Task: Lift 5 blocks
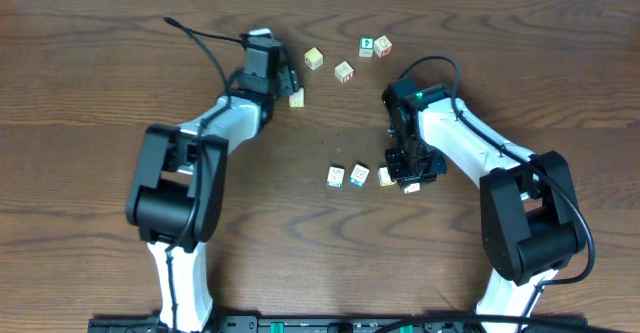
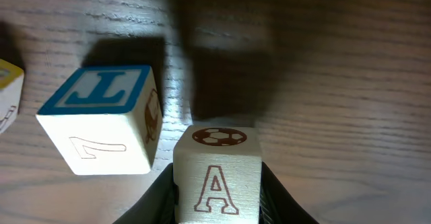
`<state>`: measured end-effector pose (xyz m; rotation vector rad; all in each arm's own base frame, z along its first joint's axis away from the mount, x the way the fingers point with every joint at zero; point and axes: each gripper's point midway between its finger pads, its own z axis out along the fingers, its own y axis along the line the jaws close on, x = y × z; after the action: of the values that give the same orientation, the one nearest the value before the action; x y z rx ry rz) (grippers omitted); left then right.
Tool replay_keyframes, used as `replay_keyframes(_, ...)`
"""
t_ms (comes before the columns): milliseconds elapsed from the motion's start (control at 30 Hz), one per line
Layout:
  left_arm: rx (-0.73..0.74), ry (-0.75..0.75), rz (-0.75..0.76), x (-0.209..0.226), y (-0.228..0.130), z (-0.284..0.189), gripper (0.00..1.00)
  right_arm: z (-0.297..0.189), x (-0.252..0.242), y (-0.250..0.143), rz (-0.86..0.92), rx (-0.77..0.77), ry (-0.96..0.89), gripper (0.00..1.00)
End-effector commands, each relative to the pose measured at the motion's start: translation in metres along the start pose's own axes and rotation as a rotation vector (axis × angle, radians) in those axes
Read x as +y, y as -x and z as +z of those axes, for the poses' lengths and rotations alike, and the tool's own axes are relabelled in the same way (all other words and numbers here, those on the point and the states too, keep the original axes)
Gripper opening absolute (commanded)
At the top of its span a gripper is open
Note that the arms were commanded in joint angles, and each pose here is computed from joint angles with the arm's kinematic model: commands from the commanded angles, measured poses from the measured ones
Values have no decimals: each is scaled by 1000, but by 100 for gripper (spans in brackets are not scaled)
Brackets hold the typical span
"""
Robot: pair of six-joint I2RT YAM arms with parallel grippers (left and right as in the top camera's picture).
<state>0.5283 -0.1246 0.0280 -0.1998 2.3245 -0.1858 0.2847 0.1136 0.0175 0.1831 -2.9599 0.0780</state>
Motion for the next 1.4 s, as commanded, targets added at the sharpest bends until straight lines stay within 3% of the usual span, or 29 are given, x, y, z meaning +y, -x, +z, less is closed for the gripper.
replay_keyframes(0,0,56,-52,6,-7,12,77,-6,4,-1,11,-15,20,1)
replay_keyframes(233,-13,111,-134,17,-11,17,73,-6,3,-4,-27,-3,16,1)
replay_keyframes(300,-26,132,-162,21,-9,16,67,-6,3,-5,-27,-2,16,1)
replay_keyframes(567,-18,144,-212,23,-12,16,20,-6,3,-4,-28,-5,16,1)
replay_keyframes(767,19,162,-172,25,-10,-1,14,-4,4,-3,-29,-10,18,1)
replay_keyframes(933,66,178,-43,25,2,-40,8,4,15,4,-36,-46,70,1)
replay_keyframes(1067,103,197,-27,30,6,-68,8,4,23,19,-36,-112,98,1)
replay_keyframes(1367,248,243,26,42,-24,-90,7,2,44,19,-61,-119,164,1)
